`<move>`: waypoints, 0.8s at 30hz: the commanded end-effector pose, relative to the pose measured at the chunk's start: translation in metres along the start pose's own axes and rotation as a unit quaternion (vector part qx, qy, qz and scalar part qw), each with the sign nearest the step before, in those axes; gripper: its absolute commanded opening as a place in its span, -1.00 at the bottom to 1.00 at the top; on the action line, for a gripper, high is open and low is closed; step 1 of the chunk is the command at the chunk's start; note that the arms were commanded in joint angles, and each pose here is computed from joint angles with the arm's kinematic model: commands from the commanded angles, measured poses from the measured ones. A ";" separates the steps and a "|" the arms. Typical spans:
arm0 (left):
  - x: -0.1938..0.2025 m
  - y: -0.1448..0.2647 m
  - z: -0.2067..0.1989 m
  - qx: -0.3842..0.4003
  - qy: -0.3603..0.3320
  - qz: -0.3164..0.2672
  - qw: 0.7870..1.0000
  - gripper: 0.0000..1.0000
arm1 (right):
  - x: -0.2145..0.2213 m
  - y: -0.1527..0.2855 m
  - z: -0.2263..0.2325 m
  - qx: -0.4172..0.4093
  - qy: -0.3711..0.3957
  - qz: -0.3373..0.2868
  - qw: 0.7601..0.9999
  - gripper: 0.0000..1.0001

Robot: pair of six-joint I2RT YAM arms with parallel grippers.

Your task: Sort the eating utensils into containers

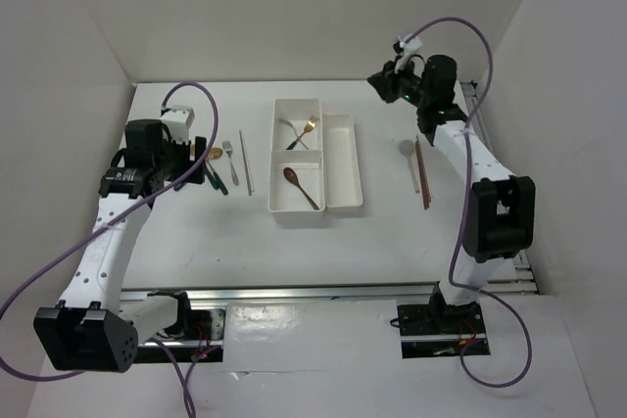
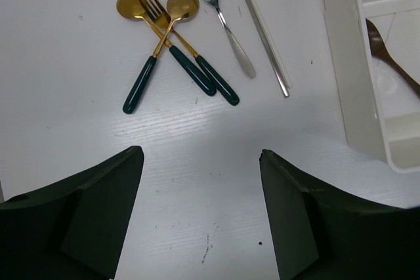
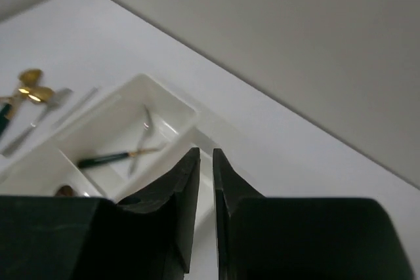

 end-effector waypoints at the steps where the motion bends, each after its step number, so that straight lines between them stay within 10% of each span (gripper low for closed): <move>1: -0.012 -0.008 0.000 0.006 0.005 -0.031 0.999 0.71 | 0.075 0.054 -0.014 0.016 -0.022 0.143 0.989 -0.60; 8: -0.011 -0.030 0.000 0.008 0.023 -0.011 1.000 0.76 | 0.119 0.090 -0.029 0.048 -0.040 0.203 0.977 -0.60; 14: 0.021 -0.070 0.017 -0.021 -0.011 0.117 0.993 0.70 | 0.107 0.095 -0.028 0.053 -0.055 0.192 0.978 -0.60; 24: 0.040 -0.125 0.050 -0.038 -0.150 0.154 0.976 0.21 | 0.087 0.116 -0.014 0.063 -0.065 0.178 0.980 -0.55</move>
Point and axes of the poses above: each gripper's point midway between its finger pads, its own y axis back along the fingers, its own z axis along the line the jaws close on, x = y × z, the point moved 3 cm from there along y, back along the fingers
